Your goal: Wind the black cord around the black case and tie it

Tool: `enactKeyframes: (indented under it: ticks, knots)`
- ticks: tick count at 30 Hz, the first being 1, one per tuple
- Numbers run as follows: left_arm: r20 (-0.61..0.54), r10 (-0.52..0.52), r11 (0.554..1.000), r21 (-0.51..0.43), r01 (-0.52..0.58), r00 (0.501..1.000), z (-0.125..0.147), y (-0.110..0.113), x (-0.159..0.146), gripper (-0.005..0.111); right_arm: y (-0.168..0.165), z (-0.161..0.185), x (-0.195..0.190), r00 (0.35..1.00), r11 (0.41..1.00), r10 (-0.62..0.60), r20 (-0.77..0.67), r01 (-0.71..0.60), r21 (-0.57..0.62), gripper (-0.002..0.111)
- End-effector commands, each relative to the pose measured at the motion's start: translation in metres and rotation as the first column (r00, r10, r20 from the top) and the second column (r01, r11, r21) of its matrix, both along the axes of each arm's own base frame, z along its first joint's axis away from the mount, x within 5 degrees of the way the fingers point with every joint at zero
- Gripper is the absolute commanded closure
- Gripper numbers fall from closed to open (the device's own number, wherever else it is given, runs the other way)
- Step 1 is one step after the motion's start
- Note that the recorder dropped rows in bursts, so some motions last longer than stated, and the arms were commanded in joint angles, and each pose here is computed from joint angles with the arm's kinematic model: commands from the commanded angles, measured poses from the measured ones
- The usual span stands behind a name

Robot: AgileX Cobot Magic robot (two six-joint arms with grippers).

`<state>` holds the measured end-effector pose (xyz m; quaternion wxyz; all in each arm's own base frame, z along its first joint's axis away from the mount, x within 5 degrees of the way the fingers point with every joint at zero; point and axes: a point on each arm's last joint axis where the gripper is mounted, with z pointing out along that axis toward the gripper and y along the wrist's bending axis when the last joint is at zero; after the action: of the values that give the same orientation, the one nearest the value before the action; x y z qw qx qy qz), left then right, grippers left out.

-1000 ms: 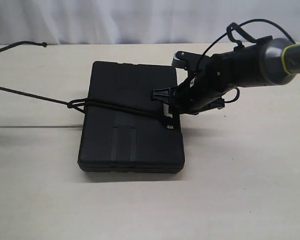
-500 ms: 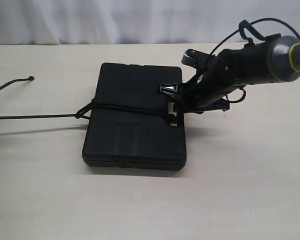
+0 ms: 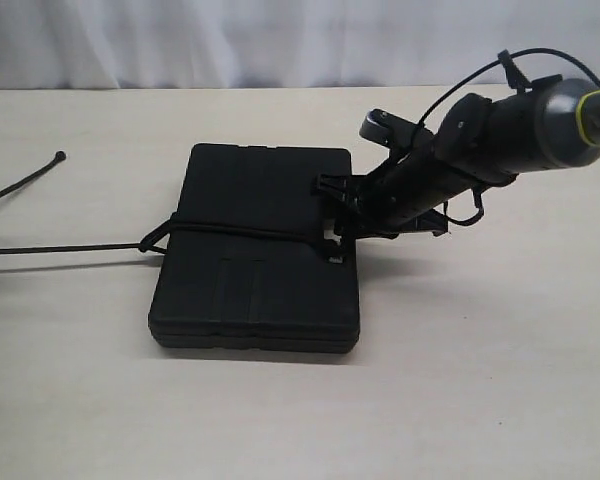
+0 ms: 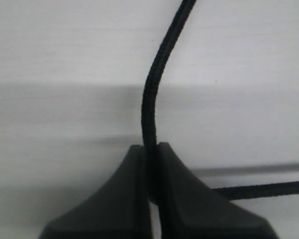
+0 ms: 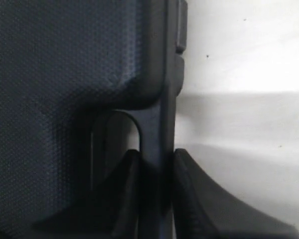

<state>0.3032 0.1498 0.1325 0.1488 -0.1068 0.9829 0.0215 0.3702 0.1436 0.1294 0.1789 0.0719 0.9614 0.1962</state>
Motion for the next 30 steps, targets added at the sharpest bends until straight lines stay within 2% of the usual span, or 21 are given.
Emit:
enactKeyframes:
  ticks: [1,6,9,15,16,19,21,22,23,24,25,27,30]
  knots:
    - [0.074,-0.069,0.983,0.173,0.055,0.995,0.015,0.025,0.000,0.093,-0.024,0.006,0.013,0.995,0.998,-0.046,0.093,0.049,-0.036,0.104]
    - [0.115,-0.067,0.980,0.194,0.043,0.991,0.024,0.026,0.003,0.058,-0.022,0.004,0.012,0.995,0.998,-0.042,0.089,0.046,-0.038,0.104]
    - [0.154,-0.016,0.988,0.155,-0.008,0.988,0.031,0.027,0.009,0.047,-0.022,-0.001,0.013,0.996,0.998,-0.058,0.071,0.060,-0.027,0.104]
    - [0.197,0.069,0.997,0.024,-0.075,0.978,0.065,0.029,0.029,0.045,-0.021,-0.005,0.013,0.996,0.997,-0.074,0.058,0.075,-0.015,0.104]
    - [0.199,0.091,0.996,-0.042,-0.084,0.976,0.077,0.027,0.034,0.045,-0.020,-0.004,0.013,0.994,0.995,-0.097,0.054,0.097,0.012,0.104]
    - [0.242,0.047,0.990,-0.138,-0.014,0.969,0.094,0.019,0.043,0.045,-0.016,-0.002,0.015,0.991,0.991,-0.118,0.061,0.114,0.072,0.104]
    - [0.297,0.020,0.974,-0.220,0.049,0.955,0.101,0.011,0.048,0.053,-0.009,0.003,0.017,0.990,0.988,-0.111,0.088,0.101,0.120,0.104]
    - [0.308,0.000,0.965,-0.249,0.081,0.951,0.102,0.003,0.051,0.066,-0.001,0.008,0.020,0.988,0.989,-0.092,0.122,0.076,0.128,0.104]
    - [0.292,-0.055,0.963,-0.236,0.128,0.955,0.101,-0.007,0.053,0.083,0.009,0.014,0.022,0.983,0.990,-0.083,0.164,0.063,0.124,0.104]
    - [0.277,-0.094,0.964,-0.213,0.157,0.956,0.100,-0.013,0.055,0.092,0.012,0.018,0.025,0.979,0.991,-0.079,0.188,0.058,0.118,0.104]
    - [0.253,-0.181,0.962,-0.155,0.225,0.950,0.100,-0.028,0.059,0.106,0.016,0.023,0.028,0.973,0.995,-0.053,0.224,0.031,0.098,0.104]
    - [0.258,-0.288,0.950,-0.045,0.310,0.922,0.111,-0.049,0.063,0.107,0.014,0.025,0.030,0.970,0.996,-0.048,0.237,0.027,0.088,0.104]
    - [0.327,-0.355,0.932,0.043,0.361,0.876,0.136,-0.075,0.065,0.107,0.012,0.022,0.032,0.967,0.997,-0.047,0.251,0.031,0.068,0.104]
